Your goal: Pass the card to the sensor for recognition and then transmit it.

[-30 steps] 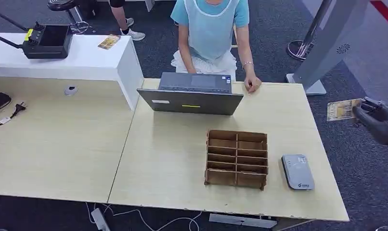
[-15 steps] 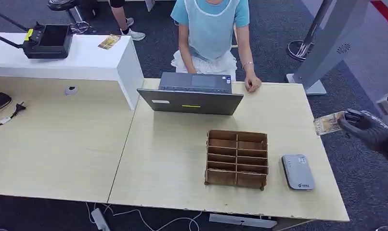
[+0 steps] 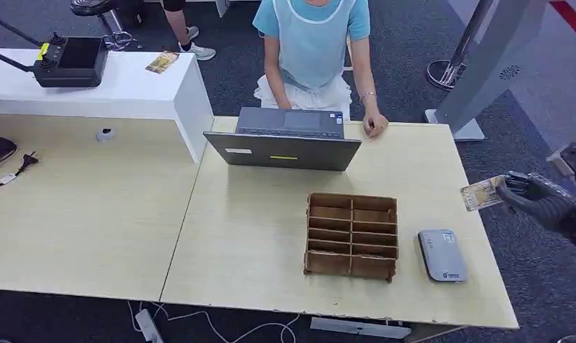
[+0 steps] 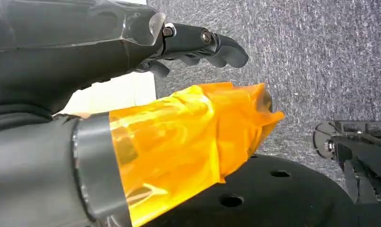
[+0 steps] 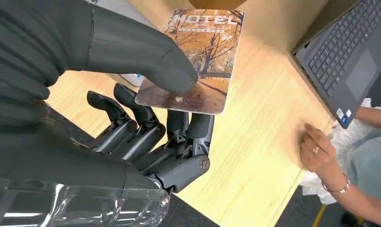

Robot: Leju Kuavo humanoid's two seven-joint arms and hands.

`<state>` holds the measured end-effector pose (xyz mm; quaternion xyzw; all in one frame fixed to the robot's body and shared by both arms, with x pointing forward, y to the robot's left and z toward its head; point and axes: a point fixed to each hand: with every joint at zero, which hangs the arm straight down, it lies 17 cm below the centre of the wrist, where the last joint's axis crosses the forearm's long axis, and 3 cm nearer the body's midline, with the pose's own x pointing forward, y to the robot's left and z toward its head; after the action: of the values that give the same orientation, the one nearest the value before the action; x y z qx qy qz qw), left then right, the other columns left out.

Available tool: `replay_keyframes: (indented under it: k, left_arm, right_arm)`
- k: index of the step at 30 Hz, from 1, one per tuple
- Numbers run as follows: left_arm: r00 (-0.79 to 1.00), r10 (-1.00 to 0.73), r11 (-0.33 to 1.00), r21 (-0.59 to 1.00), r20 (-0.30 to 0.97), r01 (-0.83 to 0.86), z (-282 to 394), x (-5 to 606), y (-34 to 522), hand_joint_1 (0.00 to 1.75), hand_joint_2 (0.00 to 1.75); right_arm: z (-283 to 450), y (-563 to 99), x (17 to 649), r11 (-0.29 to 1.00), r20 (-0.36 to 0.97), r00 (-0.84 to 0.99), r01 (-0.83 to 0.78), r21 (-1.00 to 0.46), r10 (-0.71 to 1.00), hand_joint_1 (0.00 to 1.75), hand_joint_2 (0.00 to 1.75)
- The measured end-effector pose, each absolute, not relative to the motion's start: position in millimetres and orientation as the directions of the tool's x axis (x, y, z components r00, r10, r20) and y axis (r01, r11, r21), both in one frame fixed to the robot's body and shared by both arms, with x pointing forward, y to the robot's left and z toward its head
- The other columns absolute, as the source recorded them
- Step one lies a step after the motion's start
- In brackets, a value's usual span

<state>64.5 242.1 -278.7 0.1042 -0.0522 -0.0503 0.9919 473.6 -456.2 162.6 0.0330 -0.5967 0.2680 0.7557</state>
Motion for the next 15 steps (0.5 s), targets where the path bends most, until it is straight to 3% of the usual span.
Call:
replay_keyframes:
  k: [15]
  left_arm:
    - [0.988,-0.122,0.972,0.215,0.096,0.099,-279,65,242,0.00,0.00]
  right_arm:
    - [109,-448,450,0.826,0.877,0.222,-0.491,-0.277,0.426,1.75,1.75]
